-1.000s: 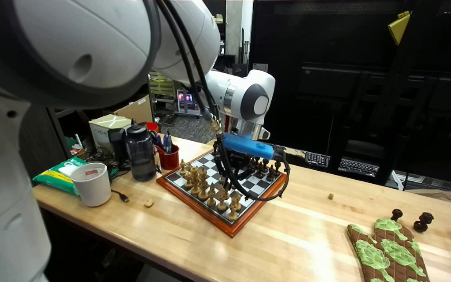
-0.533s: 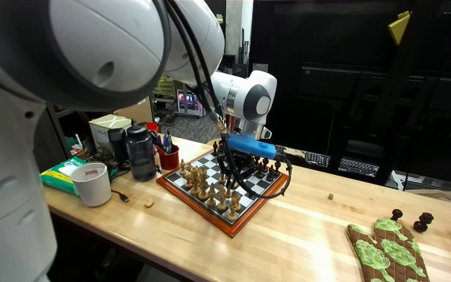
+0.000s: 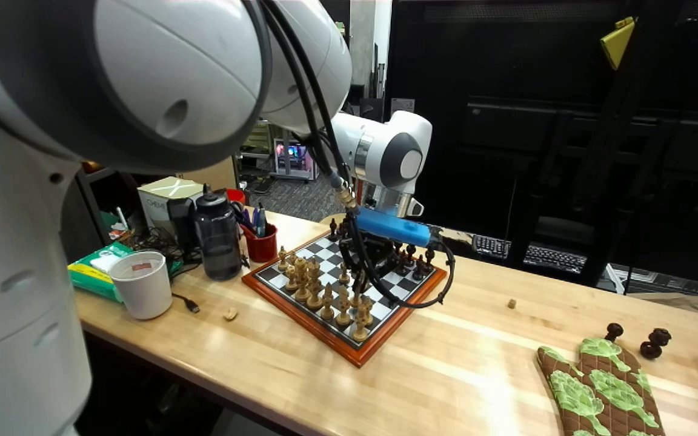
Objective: Pick up the white bishop and move it downwards by two squares
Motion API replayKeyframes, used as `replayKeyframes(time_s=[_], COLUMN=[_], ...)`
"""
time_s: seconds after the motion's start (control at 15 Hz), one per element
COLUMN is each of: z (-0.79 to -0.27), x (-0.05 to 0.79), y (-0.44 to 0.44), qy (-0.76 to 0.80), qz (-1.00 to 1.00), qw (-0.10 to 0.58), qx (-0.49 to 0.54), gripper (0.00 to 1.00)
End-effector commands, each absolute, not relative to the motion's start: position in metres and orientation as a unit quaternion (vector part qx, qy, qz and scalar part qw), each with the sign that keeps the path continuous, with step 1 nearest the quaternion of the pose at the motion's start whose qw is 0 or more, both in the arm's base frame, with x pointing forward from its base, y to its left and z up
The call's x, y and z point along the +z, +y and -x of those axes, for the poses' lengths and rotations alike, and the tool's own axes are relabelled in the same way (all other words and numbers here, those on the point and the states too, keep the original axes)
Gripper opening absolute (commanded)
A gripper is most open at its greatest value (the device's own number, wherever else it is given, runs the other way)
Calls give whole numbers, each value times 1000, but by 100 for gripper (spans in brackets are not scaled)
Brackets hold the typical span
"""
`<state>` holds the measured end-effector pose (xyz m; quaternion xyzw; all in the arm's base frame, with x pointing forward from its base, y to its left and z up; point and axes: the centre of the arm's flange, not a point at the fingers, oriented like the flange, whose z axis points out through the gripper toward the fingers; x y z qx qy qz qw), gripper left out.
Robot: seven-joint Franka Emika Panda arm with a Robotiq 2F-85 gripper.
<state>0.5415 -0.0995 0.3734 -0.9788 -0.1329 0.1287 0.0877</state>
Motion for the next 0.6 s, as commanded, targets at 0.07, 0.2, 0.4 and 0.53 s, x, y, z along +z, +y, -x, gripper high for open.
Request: replayKeyframes(time_s=[0.07, 0.2, 0.4, 0.53], z=[-540, -539, -538, -538], x=[375, 375, 376, 378], y=[-101, -100, -100, -99], qy=[-140, -140, -141, -142], qz=[977, 977, 977, 977], qw=[90, 90, 89, 88], qx=[132, 133, 132, 131], gripper=[35, 41, 57, 47])
